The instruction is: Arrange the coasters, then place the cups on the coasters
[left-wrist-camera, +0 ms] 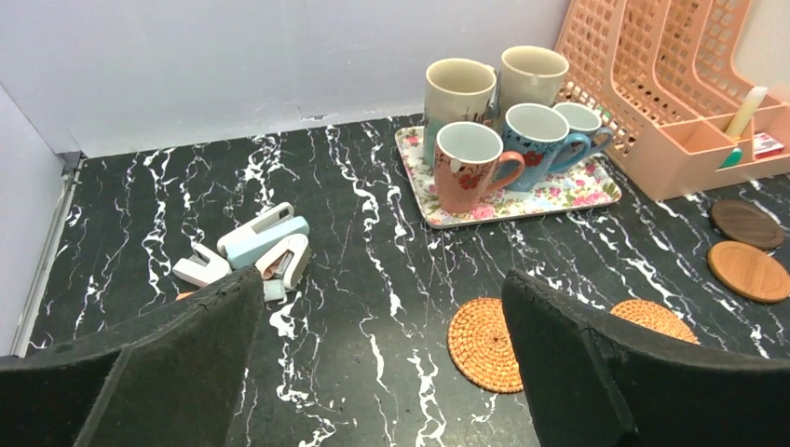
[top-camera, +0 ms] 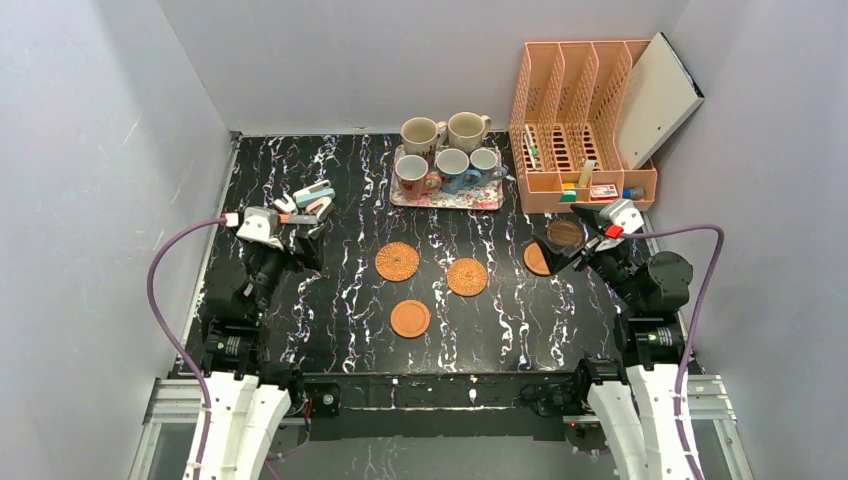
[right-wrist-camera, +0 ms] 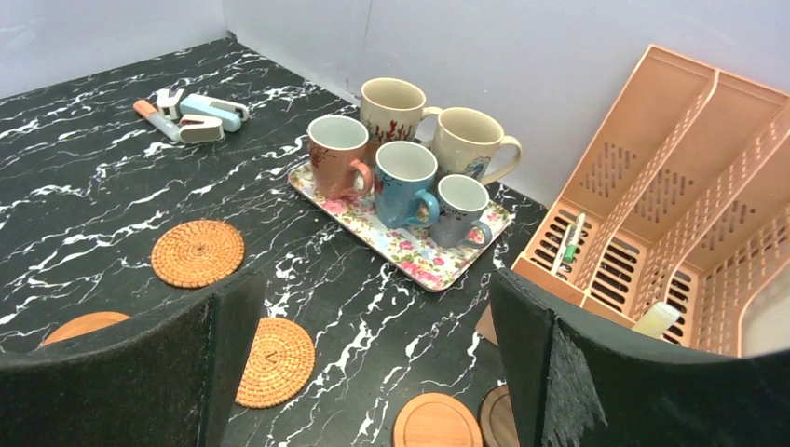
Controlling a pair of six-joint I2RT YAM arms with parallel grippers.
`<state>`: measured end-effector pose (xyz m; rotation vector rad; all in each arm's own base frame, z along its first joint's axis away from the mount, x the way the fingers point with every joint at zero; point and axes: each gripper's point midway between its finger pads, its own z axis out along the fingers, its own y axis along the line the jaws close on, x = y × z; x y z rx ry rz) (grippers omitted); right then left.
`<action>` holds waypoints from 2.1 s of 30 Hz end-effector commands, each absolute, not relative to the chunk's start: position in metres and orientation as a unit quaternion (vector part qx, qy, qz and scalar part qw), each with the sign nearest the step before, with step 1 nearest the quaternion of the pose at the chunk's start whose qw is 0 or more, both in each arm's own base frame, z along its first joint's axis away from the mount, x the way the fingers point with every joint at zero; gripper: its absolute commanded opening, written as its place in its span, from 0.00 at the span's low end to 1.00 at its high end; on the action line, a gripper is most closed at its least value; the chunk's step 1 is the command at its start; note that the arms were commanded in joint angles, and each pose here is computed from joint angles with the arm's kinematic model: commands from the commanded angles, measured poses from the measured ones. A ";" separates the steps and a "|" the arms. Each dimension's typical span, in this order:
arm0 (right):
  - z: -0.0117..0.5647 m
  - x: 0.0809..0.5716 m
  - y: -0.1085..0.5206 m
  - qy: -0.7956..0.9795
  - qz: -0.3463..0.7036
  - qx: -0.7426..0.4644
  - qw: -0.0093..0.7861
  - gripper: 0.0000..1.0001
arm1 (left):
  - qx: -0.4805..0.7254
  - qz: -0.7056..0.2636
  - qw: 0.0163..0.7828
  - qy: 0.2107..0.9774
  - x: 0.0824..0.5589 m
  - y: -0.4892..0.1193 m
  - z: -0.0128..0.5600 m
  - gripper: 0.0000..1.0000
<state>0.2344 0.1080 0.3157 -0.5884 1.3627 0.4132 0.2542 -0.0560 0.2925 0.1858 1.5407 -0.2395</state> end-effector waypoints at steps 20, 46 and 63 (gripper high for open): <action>0.300 0.225 0.132 0.632 0.249 -0.339 0.651 0.98 | 0.282 -0.152 0.629 0.708 0.247 -0.101 0.258 0.98; 0.274 0.230 0.139 0.646 0.276 -0.357 0.615 0.98 | 0.381 -0.211 0.545 0.716 0.249 -0.126 0.186 0.98; 0.268 0.235 0.135 0.644 0.257 -0.356 0.626 0.98 | 0.326 -0.166 0.531 0.764 0.281 -0.108 0.172 0.98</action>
